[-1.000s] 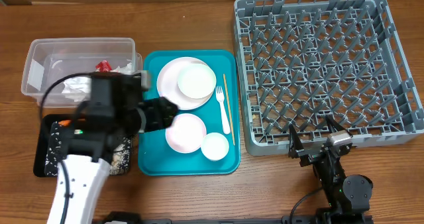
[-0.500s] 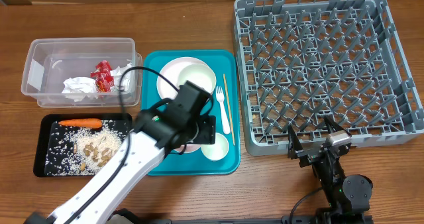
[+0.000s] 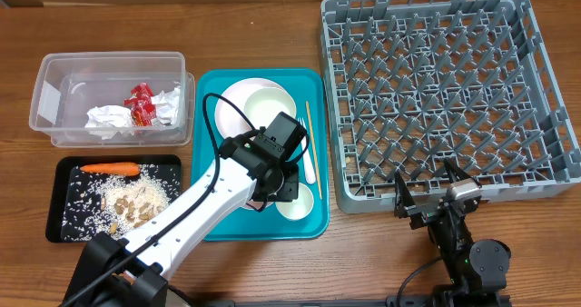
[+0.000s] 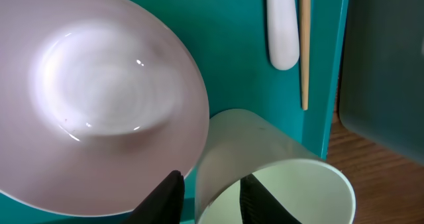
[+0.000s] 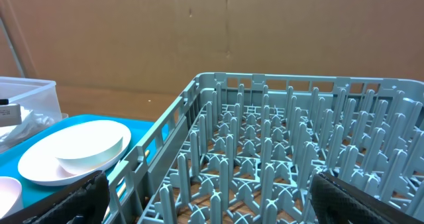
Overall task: Sort waste into correct bins and load items into the dishwasher
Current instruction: 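Move the left gripper right over the teal tray to the white cup, then grasp the white cup rim with the left gripper and lift it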
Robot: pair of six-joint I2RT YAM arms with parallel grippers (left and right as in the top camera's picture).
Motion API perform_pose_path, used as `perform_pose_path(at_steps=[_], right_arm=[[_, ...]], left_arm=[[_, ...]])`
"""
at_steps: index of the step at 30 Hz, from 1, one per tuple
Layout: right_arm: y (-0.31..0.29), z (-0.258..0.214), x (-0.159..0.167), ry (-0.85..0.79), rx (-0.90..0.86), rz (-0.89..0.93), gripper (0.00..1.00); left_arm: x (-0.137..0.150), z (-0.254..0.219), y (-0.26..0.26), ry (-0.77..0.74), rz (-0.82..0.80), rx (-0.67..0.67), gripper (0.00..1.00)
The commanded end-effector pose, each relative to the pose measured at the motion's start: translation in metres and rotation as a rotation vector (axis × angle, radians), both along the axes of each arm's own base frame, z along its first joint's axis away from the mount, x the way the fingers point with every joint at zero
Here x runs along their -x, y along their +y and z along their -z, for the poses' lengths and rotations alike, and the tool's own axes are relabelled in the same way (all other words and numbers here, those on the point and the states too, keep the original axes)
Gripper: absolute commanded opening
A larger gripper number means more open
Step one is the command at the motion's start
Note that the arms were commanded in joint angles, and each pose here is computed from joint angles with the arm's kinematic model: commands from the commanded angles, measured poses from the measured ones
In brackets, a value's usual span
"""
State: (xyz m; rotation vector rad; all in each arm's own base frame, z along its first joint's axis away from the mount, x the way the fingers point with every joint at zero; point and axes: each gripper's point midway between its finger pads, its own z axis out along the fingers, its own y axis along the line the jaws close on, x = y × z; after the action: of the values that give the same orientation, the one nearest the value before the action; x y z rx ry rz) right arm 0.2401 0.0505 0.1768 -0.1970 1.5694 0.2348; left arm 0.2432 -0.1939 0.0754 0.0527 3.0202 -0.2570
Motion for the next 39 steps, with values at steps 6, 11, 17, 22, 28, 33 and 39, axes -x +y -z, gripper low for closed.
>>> perform_pose_path(at_steps=[6, 11, 17, 22, 28, 33, 39], right_arm=[[-0.001, 0.003, 0.000, 0.000, 0.002, 0.003, 1.00], [-0.001, 0.003, 0.000, 0.000, 0.002, 0.003, 1.00], [-0.001, 0.003, 0.000, 0.000, 0.002, 0.003, 1.00], [-0.001, 0.003, 0.000, 0.000, 0.002, 0.003, 1.00], [0.001, 0.003, 0.000, -0.001, 0.002, -0.010, 1.00], [0.006, 0.002, 0.002, 0.037, -0.138, -0.039, 1.00], [0.004, -0.006, 0.003, 0.039, -0.179, -0.029, 1.00]], left_arm=[[0.002, -0.002, 0.000, 0.011, 0.000, -0.006, 0.32], [0.006, -0.001, 0.002, 0.030, 0.000, -0.015, 0.32], [0.009, 0.001, 0.004, 0.039, 0.000, -0.022, 0.32], [0.012, 0.005, 0.006, 0.050, -0.007, -0.028, 0.31], [0.010, 0.005, 0.002, 0.036, -0.002, -0.017, 0.31], [0.010, 0.005, 0.002, 0.036, -0.002, -0.018, 0.31], [0.012, 0.004, -0.001, 0.049, 0.003, 0.001, 0.31]])
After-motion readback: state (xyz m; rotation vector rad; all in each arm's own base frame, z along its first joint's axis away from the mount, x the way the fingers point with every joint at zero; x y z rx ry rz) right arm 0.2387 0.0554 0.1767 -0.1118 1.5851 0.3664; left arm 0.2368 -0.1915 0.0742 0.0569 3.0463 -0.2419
